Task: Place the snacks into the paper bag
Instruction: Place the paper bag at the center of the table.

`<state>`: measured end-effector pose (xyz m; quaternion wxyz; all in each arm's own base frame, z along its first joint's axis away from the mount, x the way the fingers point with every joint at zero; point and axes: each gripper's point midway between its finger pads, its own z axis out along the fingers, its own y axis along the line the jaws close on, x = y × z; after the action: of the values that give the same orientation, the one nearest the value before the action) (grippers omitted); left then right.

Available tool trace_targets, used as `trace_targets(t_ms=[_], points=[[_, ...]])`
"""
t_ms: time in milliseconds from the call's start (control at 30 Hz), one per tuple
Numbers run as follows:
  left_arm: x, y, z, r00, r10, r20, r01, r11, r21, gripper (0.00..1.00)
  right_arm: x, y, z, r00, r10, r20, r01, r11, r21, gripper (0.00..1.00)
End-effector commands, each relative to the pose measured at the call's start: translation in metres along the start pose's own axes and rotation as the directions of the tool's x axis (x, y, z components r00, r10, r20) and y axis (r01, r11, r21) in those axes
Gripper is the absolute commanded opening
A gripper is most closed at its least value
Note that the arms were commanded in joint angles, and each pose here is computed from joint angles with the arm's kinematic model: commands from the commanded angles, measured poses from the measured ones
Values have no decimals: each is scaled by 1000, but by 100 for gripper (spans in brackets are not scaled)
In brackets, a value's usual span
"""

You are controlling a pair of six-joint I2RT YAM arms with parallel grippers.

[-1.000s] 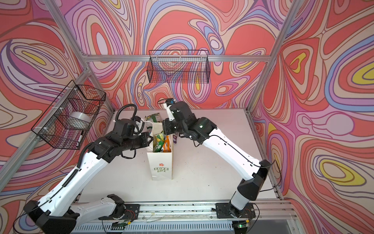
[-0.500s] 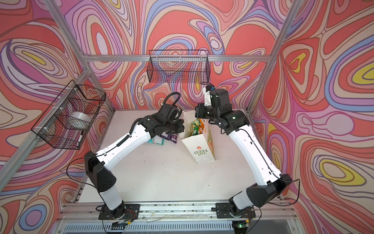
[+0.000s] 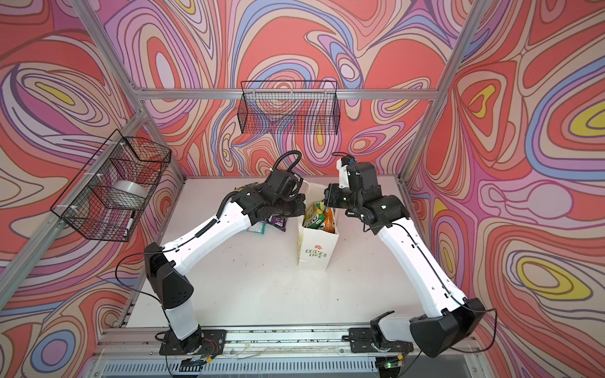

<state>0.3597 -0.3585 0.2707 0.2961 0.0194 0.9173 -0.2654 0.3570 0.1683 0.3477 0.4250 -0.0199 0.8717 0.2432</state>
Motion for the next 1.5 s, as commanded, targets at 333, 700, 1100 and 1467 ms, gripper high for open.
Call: trace_targets(t_ms=[333, 700, 1100, 1467], points=[[-13, 0, -67, 991, 36, 125, -40, 999, 28, 84, -17, -18, -57, 994, 22, 106, -37, 989, 141, 89], [-3, 18, -157, 963, 210, 168, -215, 976, 13, 100, -34, -41, -120, 976, 2, 219, -73, 946, 316, 99], [35, 102, -227, 934, 222, 281, -186, 971, -148, 100, 23, -37, -118, 998, 42, 42, -51, 970, 238, 93], [57, 163, -197, 957, 104, 272, -18, 953, -302, 100, 68, -26, -68, 993, 77, -85, -64, 987, 149, 86]])
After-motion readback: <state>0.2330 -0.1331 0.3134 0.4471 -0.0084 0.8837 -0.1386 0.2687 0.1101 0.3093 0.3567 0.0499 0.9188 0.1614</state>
